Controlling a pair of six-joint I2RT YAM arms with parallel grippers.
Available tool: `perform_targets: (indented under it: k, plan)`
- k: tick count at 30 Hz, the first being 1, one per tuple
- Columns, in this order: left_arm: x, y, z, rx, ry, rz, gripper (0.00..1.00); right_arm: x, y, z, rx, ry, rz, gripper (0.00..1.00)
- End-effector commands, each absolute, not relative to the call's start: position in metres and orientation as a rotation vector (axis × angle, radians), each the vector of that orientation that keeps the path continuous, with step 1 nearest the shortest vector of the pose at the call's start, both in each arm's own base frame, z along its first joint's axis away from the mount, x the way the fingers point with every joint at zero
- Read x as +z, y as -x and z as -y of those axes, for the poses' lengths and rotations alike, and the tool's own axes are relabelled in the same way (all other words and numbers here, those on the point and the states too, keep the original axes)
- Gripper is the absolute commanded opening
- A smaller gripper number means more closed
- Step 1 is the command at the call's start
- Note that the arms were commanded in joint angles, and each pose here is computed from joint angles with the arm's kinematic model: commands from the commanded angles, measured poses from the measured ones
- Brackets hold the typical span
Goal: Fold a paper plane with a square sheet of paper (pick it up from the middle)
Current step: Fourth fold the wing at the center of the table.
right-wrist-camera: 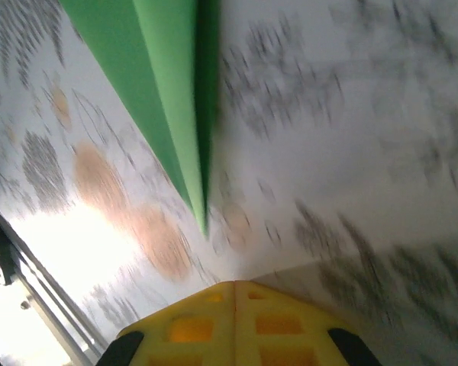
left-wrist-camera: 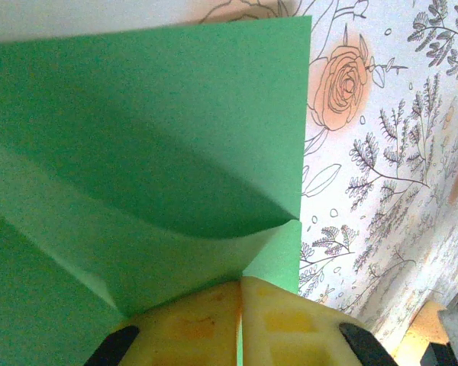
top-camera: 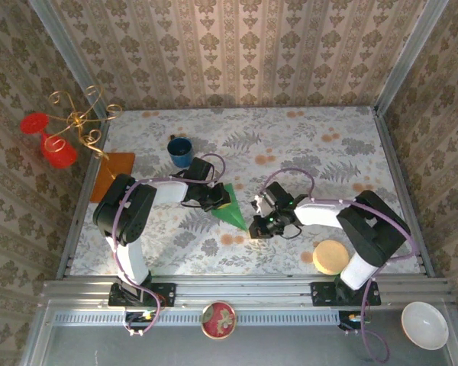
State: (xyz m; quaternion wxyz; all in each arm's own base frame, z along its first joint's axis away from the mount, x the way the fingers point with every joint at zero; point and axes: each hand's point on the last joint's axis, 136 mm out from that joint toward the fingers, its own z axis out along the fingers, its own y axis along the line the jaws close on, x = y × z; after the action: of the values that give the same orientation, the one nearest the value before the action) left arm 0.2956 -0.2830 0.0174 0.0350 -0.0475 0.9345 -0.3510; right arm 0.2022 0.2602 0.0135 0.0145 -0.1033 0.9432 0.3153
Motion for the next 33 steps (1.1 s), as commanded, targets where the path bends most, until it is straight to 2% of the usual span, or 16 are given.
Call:
perform_targets:
  k: [1,6,15,20,27,33]
  plan:
    - [-0.020,-0.275,0.252,-0.835,0.235,-3.022,0.10,0.029,-0.198,-0.252,0.931,0.306,-2.920,0.04]
    - [-0.009,-0.278,0.261,-0.862,0.202,-2.996,0.10,0.053,-0.236,-0.277,0.982,0.289,-2.782,0.06]
    - [-0.001,-0.277,0.270,-0.887,0.161,-2.981,0.10,0.024,-0.265,-0.298,0.892,0.254,-2.858,0.01]
    - [0.015,-0.281,0.277,-0.922,0.107,-2.934,0.10,0.004,-0.257,-0.288,0.822,0.241,-2.932,0.00]
    - [0.081,-0.283,0.295,-1.028,-0.036,-2.754,0.11,-0.036,-0.226,-0.256,0.681,0.187,-3.075,0.00]
    - [0.065,-0.262,0.300,-1.014,-0.060,-2.795,0.10,-0.035,-0.228,-0.258,0.678,0.170,-3.076,0.00]
